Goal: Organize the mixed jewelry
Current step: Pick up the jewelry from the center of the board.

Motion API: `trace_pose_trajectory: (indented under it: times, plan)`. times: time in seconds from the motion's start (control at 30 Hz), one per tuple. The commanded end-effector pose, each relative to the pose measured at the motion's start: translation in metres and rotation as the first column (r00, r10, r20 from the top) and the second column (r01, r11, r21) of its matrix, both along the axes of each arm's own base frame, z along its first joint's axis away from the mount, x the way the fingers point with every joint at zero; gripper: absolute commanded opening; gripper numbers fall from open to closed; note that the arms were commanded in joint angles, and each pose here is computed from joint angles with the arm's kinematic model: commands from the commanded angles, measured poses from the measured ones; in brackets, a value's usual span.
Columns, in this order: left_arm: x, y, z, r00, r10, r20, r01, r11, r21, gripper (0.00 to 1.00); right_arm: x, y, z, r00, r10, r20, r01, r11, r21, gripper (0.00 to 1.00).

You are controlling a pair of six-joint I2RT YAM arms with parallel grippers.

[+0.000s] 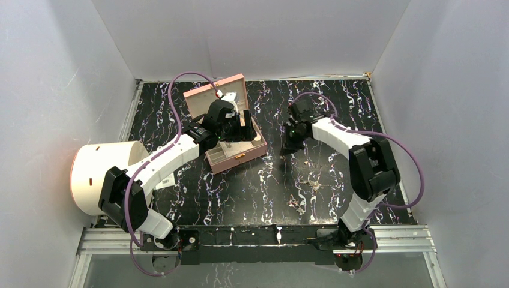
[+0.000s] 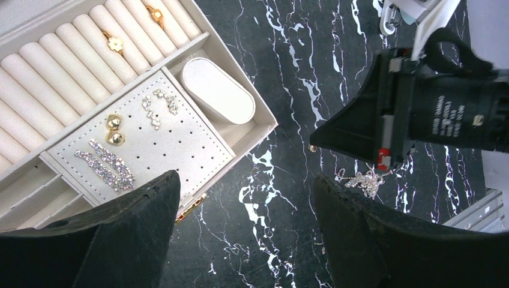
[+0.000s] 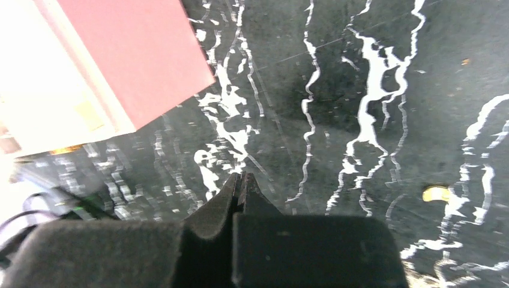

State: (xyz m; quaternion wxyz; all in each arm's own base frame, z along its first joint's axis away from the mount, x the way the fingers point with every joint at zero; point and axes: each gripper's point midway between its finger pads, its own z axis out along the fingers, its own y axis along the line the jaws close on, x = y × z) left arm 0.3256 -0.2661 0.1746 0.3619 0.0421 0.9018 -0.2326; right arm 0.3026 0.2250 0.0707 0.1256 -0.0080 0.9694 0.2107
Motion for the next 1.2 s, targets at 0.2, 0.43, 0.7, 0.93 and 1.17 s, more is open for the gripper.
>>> trace_pose_trajectory:
  times: [0.2, 0.43, 0.7, 0.93, 1.17]
  plan:
    - [0.001, -0.021, 0.025, 0.998, -0.043, 0.035, 0.047, 0.991, -0.122, 0.79, 0.004, 0.033, 0.082, 0.992, -0.080, -0.100, 0.123, 0.817, 0.563, 0.00]
    - [0.001, -0.039, 0.048, 0.994, -0.087, 0.066, 0.100, 0.970, -0.222, 0.78, 0.004, 0.034, 0.126, 0.989, -0.089, -0.122, 0.150, 0.669, 0.728, 0.00]
    - [-0.009, -0.062, 0.070, 0.976, -0.185, 0.113, 0.213, 0.914, -0.347, 0.76, 0.003, 0.030, 0.165, 0.985, -0.074, -0.158, 0.173, 0.546, 0.820, 0.00]
    - [-0.025, -0.087, 0.093, 0.932, -0.310, 0.186, 0.362, 0.805, -0.470, 0.75, 0.000, 0.027, 0.180, 0.987, -0.055, -0.154, 0.161, 0.475, 0.865, 0.00]
    - [-0.026, -0.092, 0.089, 0.930, -0.325, 0.173, 0.368, 0.789, -0.492, 0.69, -0.002, 0.024, 0.190, 0.989, -0.051, -0.136, 0.144, 0.430, 0.891, 0.00]
